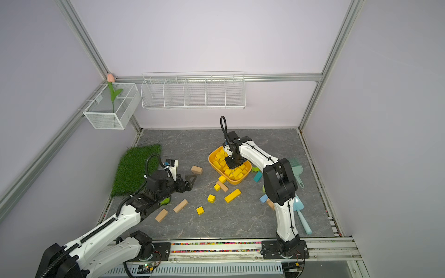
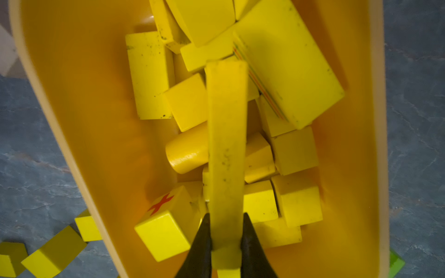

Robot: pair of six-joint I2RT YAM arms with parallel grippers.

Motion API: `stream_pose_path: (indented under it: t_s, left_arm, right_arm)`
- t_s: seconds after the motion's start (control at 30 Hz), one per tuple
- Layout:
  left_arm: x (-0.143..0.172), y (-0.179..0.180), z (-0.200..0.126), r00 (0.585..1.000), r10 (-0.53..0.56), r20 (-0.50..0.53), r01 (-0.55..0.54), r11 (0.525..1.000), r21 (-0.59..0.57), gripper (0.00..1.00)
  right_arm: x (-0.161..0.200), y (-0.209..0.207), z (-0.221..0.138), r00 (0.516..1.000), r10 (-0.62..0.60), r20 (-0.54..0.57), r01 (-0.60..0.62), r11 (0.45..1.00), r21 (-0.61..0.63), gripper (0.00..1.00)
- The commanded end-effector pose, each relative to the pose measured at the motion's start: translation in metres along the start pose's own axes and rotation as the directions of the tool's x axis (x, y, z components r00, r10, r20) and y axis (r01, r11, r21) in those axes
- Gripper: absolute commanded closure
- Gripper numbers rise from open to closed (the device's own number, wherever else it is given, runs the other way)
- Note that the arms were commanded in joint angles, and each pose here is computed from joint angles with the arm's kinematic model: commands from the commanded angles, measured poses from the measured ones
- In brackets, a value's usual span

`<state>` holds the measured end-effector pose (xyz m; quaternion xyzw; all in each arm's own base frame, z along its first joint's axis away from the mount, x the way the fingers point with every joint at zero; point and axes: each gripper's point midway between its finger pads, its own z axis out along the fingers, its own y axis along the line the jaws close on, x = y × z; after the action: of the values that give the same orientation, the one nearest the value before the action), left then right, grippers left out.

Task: Pick out the yellow building blocks
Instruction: Place the building block in the storage box.

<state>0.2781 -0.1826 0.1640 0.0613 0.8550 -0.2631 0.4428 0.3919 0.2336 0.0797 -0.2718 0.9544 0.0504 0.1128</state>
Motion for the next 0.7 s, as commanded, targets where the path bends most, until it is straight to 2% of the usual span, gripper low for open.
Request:
stream_pose_path:
  t_s: [0.0, 0.67]
  left_arm:
    - [-0.017, -0.007, -0.003, 0.999, -0.012, 0.048, 0.011, 1.0, 0.024, 0.0]
    - [-0.016, -0.005, -0.004, 0.999, -0.019, 0.051, 0.018, 1.0, 0.019, 0.0]
  right_arm:
    - [0.0, 0.0, 0.0, 0.999, -0.027, -0.017, 0.027, 1.0, -0.003, 0.93]
    - [-0.013, -0.021, 0.007, 0.998, 0.018, -0.063, -0.011, 0.994, 0.109, 0.93]
